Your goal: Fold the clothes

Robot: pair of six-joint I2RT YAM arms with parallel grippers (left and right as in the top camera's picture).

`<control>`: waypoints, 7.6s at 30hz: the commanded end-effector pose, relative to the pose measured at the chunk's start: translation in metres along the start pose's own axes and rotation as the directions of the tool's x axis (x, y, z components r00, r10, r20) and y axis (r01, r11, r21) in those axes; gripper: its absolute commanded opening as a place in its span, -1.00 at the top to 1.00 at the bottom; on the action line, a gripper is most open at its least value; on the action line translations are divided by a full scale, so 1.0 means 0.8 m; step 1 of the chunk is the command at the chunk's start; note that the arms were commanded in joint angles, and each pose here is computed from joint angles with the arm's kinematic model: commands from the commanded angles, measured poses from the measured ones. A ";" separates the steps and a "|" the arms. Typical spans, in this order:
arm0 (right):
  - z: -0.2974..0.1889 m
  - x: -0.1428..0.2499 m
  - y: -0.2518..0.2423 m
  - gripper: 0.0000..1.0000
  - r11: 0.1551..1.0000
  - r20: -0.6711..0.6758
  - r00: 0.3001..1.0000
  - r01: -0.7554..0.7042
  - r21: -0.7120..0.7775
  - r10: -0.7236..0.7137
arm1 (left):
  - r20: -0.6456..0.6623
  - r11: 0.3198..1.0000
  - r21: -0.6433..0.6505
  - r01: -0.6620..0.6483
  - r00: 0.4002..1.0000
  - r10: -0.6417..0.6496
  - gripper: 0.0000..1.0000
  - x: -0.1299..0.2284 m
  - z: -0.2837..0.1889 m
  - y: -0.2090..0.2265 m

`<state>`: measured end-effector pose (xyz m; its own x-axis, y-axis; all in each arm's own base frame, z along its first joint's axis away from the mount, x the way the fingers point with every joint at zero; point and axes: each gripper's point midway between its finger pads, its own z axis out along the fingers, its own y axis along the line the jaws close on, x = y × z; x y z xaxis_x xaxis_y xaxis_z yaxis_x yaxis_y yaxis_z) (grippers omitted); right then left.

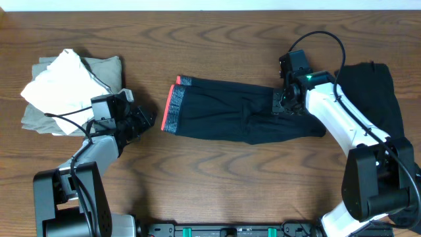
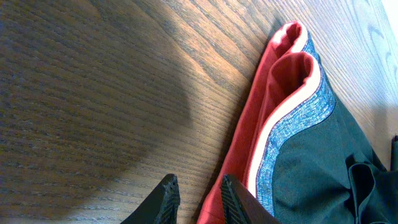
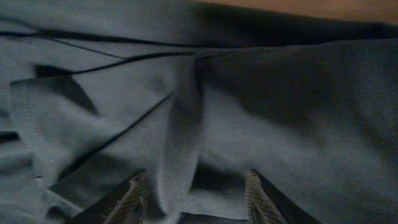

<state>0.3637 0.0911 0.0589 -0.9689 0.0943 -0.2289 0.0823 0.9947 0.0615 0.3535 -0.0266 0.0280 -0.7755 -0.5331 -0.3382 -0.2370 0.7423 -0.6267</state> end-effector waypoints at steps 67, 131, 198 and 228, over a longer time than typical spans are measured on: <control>0.008 -0.028 -0.010 -0.10 0.998 0.151 0.987 0.051 -0.030 -0.046 | -0.061 0.987 0.031 -0.155 0.986 0.156 -0.69 0.031 0.024 -0.031; 0.009 -0.017 -0.013 -0.05 0.999 0.117 0.993 0.035 -0.024 -0.032 | -0.046 0.950 -0.096 0.298 0.952 -0.304 -0.14 0.080 0.113 0.011; -0.143 -0.024 -0.055 -0.01 0.994 0.321 0.943 -0.057 -0.094 0.084 | 0.334 0.995 0.002 -0.100 0.938 0.094 0.88 -0.098 0.019 -0.007; -0.140 -0.013 -0.047 0.01 0.990 0.280 0.956 -0.054 -0.132 0.090 | 0.411 0.944 -0.042 -0.328 0.855 0.315 0.88 -0.169 -0.116 -0.135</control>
<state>0.3444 0.0442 0.1669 -0.8508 0.1771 -0.4948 0.1053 0.9799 0.1696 0.4239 0.0221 0.1811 -0.5146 -0.4490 -0.7305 -0.0932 0.8761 -0.4730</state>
